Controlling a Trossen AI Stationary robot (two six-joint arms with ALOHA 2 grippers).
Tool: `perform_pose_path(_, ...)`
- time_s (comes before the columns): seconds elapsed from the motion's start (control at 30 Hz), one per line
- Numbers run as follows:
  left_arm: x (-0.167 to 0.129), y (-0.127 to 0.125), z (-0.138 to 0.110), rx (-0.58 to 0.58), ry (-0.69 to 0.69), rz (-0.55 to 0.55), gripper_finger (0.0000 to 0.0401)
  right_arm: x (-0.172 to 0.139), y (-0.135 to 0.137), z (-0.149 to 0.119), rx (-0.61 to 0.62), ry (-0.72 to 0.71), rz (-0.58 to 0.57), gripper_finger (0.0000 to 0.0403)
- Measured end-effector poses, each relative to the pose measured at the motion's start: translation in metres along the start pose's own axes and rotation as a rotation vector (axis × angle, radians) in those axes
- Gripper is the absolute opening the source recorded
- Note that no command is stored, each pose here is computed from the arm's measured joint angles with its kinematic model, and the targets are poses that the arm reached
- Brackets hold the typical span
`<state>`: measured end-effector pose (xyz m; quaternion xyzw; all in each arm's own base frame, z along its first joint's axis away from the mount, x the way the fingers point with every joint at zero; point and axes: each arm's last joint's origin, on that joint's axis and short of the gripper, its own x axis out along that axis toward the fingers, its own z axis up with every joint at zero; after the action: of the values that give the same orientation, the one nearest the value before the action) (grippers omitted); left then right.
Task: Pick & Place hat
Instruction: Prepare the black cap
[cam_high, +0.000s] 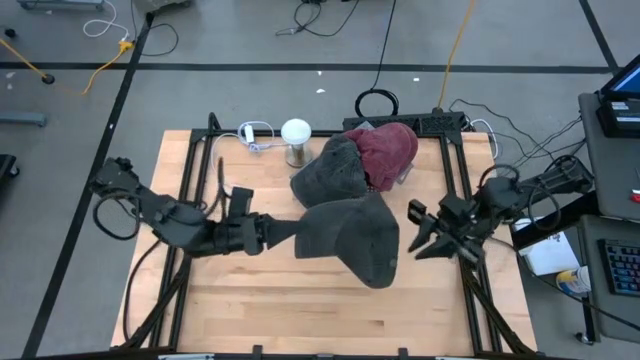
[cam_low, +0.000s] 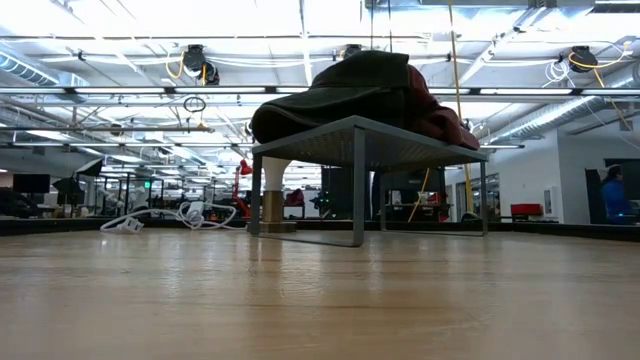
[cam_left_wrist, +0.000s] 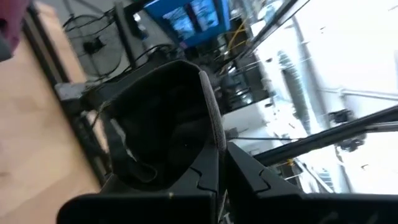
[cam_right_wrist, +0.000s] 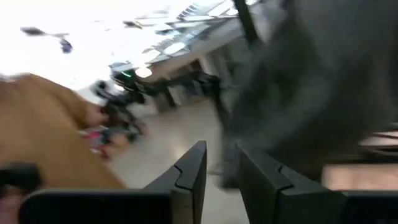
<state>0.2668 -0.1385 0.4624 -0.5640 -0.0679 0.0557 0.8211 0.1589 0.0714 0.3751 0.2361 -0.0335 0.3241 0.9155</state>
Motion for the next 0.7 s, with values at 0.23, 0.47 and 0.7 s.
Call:
perform_pose_path(0.23,-0.004,-0.010,-0.006,0.001,-0.056,-0.053,0.0008,0.006,-0.009,-0.010,-0.109,0.056,-0.110,0.0057)
perform_pose_path(0.47,0.006,-0.003,-0.017,-0.040,-0.059,-0.035,0.0008,0.014,-0.019,-0.010,-0.126,-0.024,-0.287,0.0038)
perform_pose_path(0.7,0.026,0.012,-0.024,-0.061,-0.091,0.015,0.0008,0.036,-0.017,-0.006,-0.066,-0.152,-0.082,0.0018)
